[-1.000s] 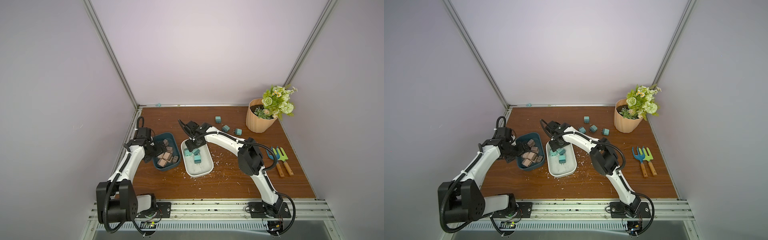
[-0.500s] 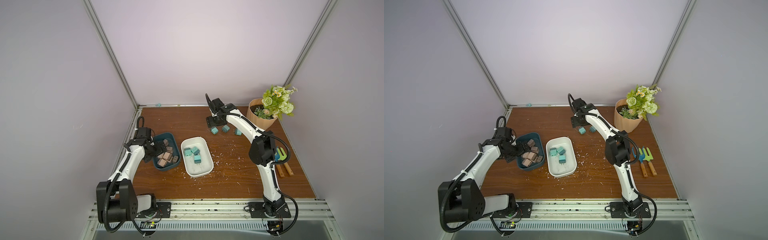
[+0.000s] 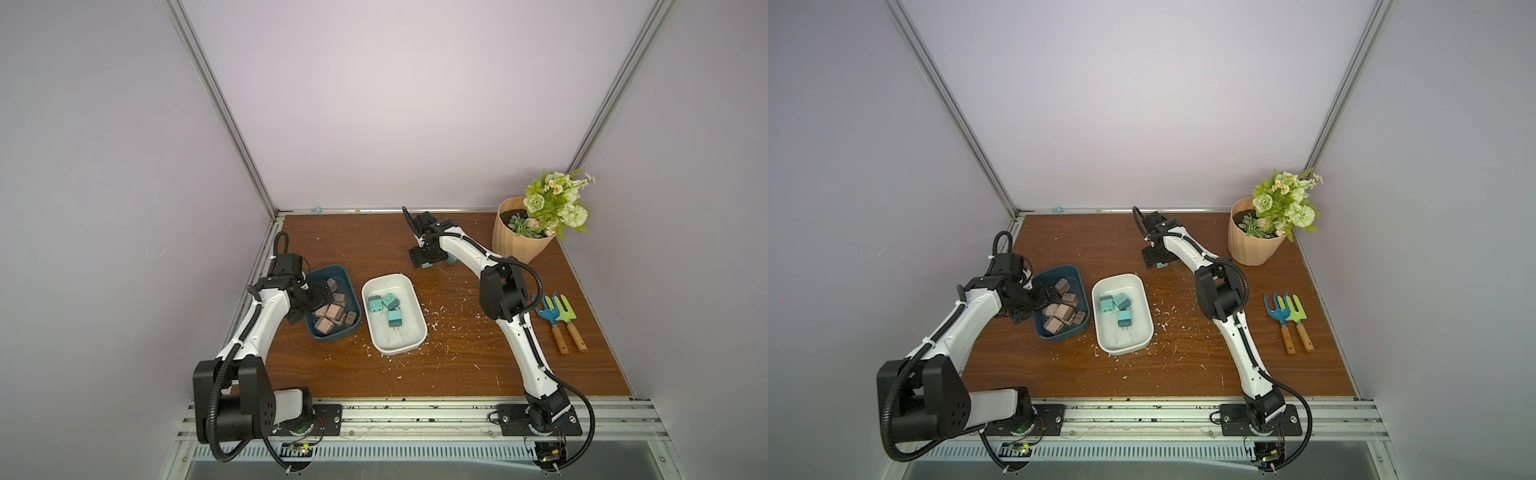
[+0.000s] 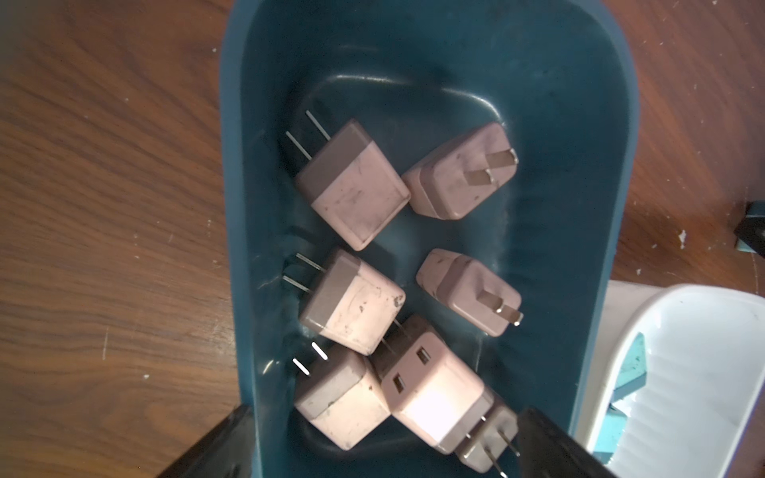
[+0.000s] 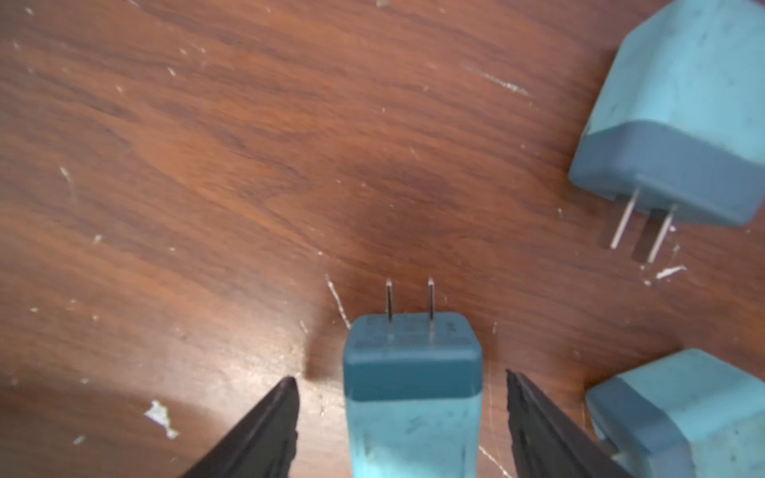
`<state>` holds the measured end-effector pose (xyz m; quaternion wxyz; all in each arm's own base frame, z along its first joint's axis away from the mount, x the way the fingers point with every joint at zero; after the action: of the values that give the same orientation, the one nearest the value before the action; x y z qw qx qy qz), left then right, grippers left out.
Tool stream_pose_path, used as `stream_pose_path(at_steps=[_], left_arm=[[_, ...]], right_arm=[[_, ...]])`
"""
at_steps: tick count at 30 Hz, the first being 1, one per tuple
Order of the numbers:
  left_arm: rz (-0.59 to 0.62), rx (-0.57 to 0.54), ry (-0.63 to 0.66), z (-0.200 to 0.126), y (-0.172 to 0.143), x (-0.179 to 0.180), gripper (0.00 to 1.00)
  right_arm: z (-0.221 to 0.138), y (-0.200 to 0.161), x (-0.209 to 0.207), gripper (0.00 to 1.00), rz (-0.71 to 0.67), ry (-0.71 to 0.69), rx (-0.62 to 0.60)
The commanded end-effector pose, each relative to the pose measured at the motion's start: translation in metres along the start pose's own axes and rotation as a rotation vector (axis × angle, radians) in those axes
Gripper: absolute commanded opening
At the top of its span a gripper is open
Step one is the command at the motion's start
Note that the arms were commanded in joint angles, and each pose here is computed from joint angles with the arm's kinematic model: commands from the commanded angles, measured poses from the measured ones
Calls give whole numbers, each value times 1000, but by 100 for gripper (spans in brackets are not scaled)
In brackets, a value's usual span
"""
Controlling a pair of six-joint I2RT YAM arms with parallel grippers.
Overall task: Place the plugs by color into the storage box
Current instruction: Pick up the plug from the center of the board, then place the plug in the storage box.
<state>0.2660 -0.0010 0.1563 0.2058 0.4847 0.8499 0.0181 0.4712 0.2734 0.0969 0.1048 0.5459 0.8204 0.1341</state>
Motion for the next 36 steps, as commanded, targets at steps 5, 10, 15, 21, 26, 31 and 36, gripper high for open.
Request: stream_pose_path(at_steps=[5,10,15,21,26,31,36], left_arm=[[-17,39,17,4,-2,0,100],[-17,34,17,4,1,-2,99],[-16,40,24,6,4,-2,100],[-11,39,32,10,10,-4,100],[-20,34,26,12,15,-7,100],[-23,34,26,14,19,-8,100],[-22,39,24,16,20,-9,99]], right_arm=[[-2,3,-3,65,0,-5,-24],[-22,8,-3,49,14,8,-66],[-69,13,0,46,37,44,-133],[-132,-11,28,46,5,101,-181],[-152,-60,67,46,-59,149,-145],[-145,-107,105,46,-130,191,-83],[-121,-134,122,46,-181,189,-26]])
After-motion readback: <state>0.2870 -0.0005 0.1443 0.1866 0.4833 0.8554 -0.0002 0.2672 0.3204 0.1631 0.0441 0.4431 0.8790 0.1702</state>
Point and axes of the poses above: each gripper's point midway between its finger pads, its own z axis out along the fingers, its own x axis along the line the jaws close on, y = z × x, the point moved 6 cm from there along -z, back along the fingers, and after that the axes turned 3 degrees about -z, right-handed, at the moved point
